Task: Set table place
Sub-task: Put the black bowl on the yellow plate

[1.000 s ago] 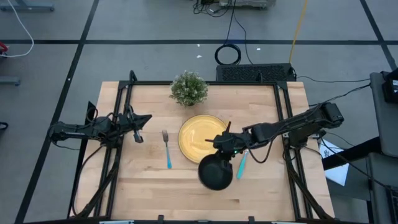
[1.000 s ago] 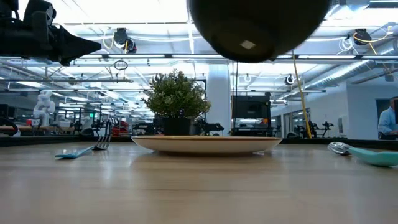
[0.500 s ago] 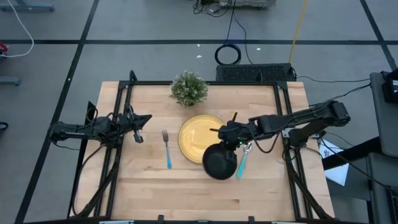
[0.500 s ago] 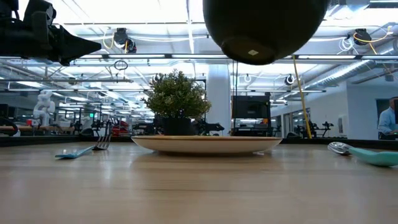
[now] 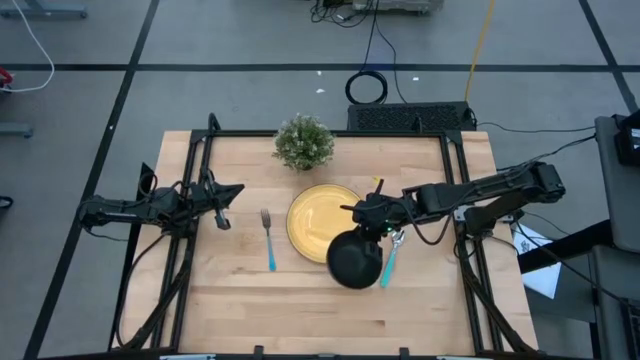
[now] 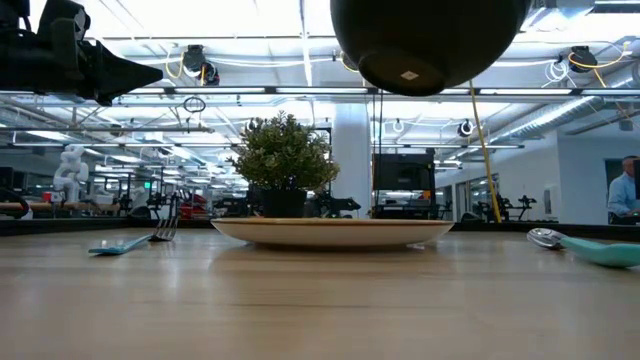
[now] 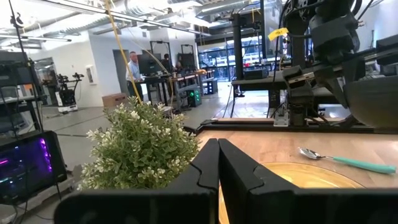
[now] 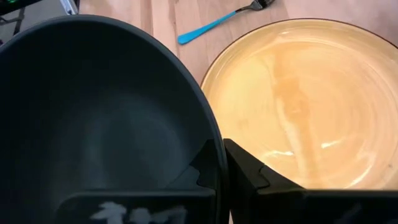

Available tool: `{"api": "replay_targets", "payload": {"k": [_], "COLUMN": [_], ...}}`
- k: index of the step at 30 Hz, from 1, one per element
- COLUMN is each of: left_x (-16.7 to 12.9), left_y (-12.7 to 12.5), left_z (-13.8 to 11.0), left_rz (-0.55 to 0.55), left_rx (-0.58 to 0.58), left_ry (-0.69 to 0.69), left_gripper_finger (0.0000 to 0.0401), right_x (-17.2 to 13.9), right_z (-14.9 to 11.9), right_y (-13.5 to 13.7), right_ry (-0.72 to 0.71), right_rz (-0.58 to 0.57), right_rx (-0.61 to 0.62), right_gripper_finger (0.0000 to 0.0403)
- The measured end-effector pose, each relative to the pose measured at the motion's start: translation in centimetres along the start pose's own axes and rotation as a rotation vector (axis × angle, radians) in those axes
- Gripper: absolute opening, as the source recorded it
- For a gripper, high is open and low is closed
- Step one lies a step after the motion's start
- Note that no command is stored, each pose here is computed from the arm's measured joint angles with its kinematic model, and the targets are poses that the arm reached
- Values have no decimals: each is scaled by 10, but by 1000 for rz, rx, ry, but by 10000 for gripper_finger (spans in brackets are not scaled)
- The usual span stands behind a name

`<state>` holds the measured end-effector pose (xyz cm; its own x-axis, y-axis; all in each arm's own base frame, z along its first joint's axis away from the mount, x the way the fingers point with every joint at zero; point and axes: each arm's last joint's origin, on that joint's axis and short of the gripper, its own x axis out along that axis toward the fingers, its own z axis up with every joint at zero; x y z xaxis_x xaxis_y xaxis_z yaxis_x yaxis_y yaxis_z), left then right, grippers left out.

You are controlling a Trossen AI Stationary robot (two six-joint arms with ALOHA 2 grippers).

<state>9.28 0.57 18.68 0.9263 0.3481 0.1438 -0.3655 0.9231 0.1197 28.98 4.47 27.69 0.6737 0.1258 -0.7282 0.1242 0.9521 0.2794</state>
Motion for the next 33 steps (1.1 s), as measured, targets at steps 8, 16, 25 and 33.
{"api": "replay_targets", "payload": {"k": [8,16,25,33], "left_x": [0,0,0,0], "left_y": [0,0,0,0], "left_z": [0,0,0,0], "left_rz": [0,1,1,1], "left_rx": [0,0,0,0], "left_ry": [0,0,0,1], "left_gripper_finger": [8,8,8,8], "right_x": [-8,-29,-50,-65], "right_z": [3,9,13,13], "right_y": [-4,-16,-31,-43], "right_ry": [-25,-86,-140,-161], "right_rz": [-2,-18,-54,-86], "right_rx": [-8,3,-23,16], "right_gripper_finger": [5,5,5,5]}}
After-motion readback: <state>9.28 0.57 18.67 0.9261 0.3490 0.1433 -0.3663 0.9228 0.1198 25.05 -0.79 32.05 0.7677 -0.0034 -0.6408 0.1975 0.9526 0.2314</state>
